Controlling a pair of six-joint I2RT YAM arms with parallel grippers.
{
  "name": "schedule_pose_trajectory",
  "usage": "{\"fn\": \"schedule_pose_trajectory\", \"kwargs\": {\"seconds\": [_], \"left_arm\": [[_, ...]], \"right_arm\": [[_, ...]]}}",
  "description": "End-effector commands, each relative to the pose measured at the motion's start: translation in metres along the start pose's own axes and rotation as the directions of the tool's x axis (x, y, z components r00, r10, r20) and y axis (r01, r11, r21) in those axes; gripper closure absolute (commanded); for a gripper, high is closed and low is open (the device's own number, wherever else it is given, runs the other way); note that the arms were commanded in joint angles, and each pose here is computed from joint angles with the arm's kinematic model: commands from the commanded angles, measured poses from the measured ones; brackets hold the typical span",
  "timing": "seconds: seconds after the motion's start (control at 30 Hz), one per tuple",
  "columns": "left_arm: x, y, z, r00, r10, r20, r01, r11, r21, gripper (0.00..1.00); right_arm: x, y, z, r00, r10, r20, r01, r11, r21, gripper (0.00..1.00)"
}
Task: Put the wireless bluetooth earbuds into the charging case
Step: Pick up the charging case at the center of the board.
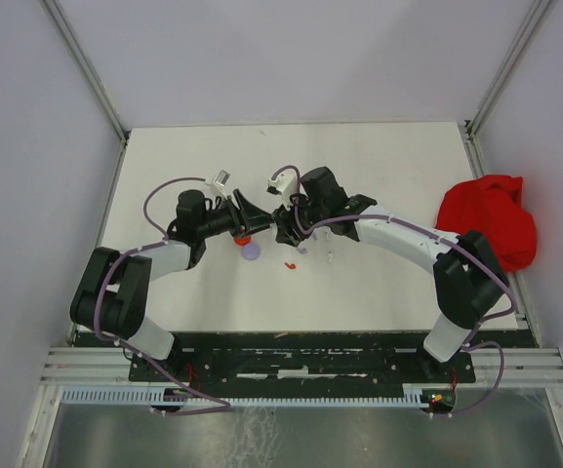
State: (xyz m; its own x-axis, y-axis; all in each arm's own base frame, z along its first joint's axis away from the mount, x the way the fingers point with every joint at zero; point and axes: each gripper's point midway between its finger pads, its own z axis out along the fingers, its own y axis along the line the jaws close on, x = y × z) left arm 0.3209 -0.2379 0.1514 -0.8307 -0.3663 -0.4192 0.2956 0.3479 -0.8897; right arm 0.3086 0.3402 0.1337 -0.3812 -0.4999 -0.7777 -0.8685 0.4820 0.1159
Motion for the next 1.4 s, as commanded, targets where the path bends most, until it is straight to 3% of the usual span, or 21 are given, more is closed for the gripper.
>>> {"fn": "schedule_pose_trajectory", "kwargs": {"seconds": [0.0,0.83,1.17,1.37], "left_arm": [[-0.011,-0.019,0.006,0.999,0.043,0.004,-0.043,0.997,0.064,0.34],[-0.003,-0.021,0.017,0.999,0.045,-0.027,-0.043,0.996,0.072,0.6],[-0.001,-0.023,0.018,0.998,0.05,-0.036,-0.047,0.996,0.08,0.65],[0.0,-0.023,0.019,0.998,0.05,-0.044,-0.047,0.995,0.083,0.87]], "right_arm": [[-0.026,0.003,-0.009,0.997,-0.037,0.071,0.038,0.999,-0.01,0.57],[-0.021,0.004,-0.008,0.998,-0.034,0.06,0.035,0.999,-0.016,0.57],[-0.021,0.003,-0.008,0.998,-0.034,0.06,0.034,0.999,-0.012,0.57],[-0.021,0.002,-0.007,0.998,-0.033,0.06,0.033,0.999,-0.007,0.55]]}}
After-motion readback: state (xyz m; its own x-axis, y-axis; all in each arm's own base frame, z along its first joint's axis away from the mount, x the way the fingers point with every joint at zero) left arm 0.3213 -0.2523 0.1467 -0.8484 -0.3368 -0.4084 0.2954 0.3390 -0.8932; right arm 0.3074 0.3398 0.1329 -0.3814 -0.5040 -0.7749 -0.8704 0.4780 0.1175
